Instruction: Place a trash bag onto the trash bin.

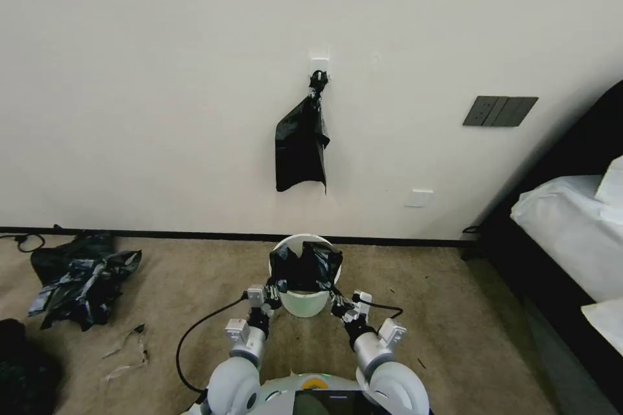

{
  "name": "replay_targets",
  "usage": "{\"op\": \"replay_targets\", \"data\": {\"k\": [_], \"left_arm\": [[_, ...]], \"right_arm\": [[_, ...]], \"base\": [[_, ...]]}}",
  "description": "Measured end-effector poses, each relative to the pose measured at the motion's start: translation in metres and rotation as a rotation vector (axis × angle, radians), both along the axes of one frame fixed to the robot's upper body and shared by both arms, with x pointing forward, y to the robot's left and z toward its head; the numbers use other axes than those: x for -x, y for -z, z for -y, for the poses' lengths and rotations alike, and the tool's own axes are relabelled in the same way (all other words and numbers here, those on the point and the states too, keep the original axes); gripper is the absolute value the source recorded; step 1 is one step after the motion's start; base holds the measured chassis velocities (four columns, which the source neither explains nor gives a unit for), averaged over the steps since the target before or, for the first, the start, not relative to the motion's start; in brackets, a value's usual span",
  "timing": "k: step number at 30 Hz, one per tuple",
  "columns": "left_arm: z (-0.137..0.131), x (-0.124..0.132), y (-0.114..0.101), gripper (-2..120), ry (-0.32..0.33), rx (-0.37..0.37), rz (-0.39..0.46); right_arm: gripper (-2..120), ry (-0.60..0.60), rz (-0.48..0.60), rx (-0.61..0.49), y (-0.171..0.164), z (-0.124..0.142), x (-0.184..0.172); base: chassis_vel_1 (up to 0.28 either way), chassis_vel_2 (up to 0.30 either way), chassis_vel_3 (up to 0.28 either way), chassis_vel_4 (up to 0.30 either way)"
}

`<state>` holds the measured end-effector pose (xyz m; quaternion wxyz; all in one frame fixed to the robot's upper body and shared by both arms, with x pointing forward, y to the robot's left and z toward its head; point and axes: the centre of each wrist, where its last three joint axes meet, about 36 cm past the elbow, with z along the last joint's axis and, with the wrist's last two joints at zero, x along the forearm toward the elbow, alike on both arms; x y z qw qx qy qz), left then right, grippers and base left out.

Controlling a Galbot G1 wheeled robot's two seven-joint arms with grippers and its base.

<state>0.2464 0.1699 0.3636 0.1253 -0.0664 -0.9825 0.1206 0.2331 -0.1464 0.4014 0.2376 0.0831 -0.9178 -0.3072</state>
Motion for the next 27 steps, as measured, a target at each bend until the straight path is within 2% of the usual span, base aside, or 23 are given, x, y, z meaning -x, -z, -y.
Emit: {"op": "replay_targets", "data": {"k": [2, 7, 9, 11, 16, 22, 27], "left_arm": [[-0.003, 0.002, -0.011, 0, -0.01, 0.0, 0.021], [-0.009, 0.006, -0.023, 0, -0.023, -0.005, 0.036], [-0.017, 0.013, -0.03, 0, -0.029, -0.019, 0.034], [-0.023, 0.017, -0.029, 0, -0.036, -0.035, 0.024], [-0.027, 0.025, -0.027, 0, -0.048, -0.048, -0.001], [-0.028, 0.028, -0.022, 0, -0.043, -0.069, -0.025], [-0.033, 0.022, -0.01, 0, -0.031, -0.106, -0.065]], "right_arm": [[0, 0.014, -0.007, 0.004, -0.008, 0.006, 0.003], [0, 0.024, -0.028, 0.014, -0.015, 0.015, 0.005], [0, 0.014, -0.09, 0.031, -0.02, 0.024, 0.007], [0, -0.006, -0.16, 0.048, -0.022, 0.028, 0.007], [0, -0.046, -0.249, 0.054, -0.031, 0.034, 0.002], [0, -0.049, -0.297, 0.059, -0.035, 0.046, -0.01], [0, -0.043, -0.357, 0.055, -0.024, 0.053, -0.029]], "base": [[0.0, 0.0, 0.0, 0.0], [0.0, 0.0, 0.0, 0.0], [0.0, 0.0, 0.0, 0.0], [0.0, 0.0, 0.0, 0.0], [0.0, 0.0, 0.0, 0.0], [0.0, 0.0, 0.0, 0.0], [0.0, 0.0, 0.0, 0.0]]}}
